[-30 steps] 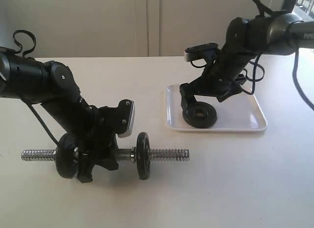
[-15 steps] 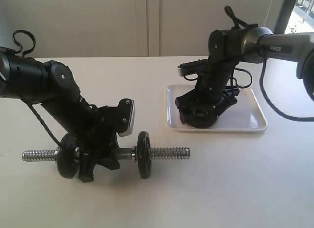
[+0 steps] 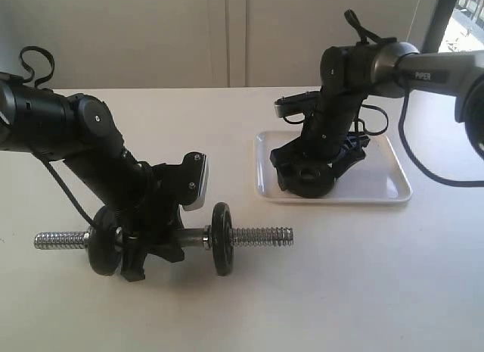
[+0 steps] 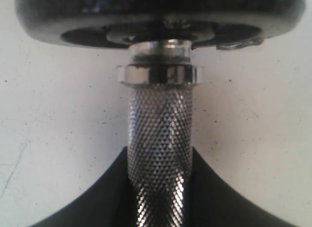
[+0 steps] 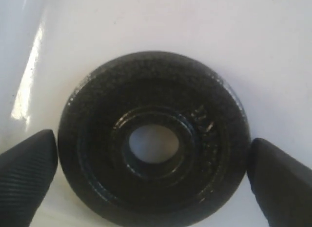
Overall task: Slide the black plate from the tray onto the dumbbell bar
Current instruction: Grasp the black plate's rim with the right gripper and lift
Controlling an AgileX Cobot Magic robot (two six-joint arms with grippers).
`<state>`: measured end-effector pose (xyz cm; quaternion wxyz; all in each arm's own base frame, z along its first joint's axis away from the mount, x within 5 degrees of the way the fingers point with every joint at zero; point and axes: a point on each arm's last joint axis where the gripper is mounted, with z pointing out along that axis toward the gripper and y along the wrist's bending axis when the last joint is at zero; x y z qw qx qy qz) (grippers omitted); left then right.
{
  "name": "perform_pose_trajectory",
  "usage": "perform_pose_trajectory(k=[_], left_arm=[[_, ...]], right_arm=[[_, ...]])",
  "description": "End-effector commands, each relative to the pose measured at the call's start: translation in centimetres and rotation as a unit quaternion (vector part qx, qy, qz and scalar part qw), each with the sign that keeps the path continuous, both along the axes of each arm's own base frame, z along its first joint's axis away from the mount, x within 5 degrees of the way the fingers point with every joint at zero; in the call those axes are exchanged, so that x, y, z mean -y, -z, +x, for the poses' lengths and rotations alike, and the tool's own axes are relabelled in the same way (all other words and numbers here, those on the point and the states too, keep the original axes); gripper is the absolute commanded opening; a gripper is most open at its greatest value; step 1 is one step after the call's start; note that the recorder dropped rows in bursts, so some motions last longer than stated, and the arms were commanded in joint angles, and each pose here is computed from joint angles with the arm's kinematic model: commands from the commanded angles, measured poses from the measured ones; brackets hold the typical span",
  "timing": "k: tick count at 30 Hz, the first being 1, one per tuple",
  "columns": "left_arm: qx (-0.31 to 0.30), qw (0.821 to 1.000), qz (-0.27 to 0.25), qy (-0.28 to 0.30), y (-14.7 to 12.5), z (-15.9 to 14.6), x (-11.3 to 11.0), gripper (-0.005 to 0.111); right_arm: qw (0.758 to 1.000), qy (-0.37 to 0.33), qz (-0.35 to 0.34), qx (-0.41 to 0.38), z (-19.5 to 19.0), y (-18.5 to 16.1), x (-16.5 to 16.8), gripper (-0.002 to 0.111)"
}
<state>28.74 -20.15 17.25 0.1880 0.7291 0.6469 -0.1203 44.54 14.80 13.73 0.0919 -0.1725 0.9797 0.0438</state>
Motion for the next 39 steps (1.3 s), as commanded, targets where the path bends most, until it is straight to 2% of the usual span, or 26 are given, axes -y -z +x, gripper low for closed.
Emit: perform_pose_trajectory(k=[1, 8, 12, 22, 25, 29, 31, 39], left_arm=[[0.001, 0.999, -0.047, -0.020, -2.4, -0.4, 0.6, 0.000], [0.000, 0.999, -0.047, -0.020, -2.4, -0.4, 0.6, 0.000], [0.000, 0.999, -0.047, -0.020, -2.4, -0.4, 0.6, 0.000], [0.000, 0.999, -0.047, -0.020, -2.4, -0.4, 0.6, 0.000], [0.000, 0.999, -0.047, -0.020, -2.4, -0.4, 0.6, 0.000], [0.000, 0.999, -0.047, -0.020, -2.4, -0.4, 0.6, 0.000], [-0.002, 0.999, -0.046, -0.020, -2.4, -0.5, 0.6, 0.000], [-0.002, 0.999, -0.046, -0.020, -2.4, -0.5, 0.6, 0.000]], right_arm=[[1.000, 0.006, -0.003, -0.024, -0.1, 2.0, -0.1, 0.105], [0.999, 0.000, -0.010, -0.047, -0.5, 3.4, -0.6, 0.105], [0.999, -0.007, -0.019, -0.045, -0.6, 3.4, -0.7, 0.097], [0.998, -0.002, -0.029, -0.052, -0.6, 3.9, -0.6, 0.064], [0.998, -0.001, -0.031, -0.059, -0.8, 3.9, -0.6, 0.045], [0.998, -0.014, -0.038, -0.055, -0.6, 3.7, -0.4, 0.013], [0.998, -0.023, -0.048, -0.039, -0.2, 3.1, -0.3, 0.001], [0.999, -0.011, -0.032, 0.029, 0.8, -2.1, 0.5, 0.000]])
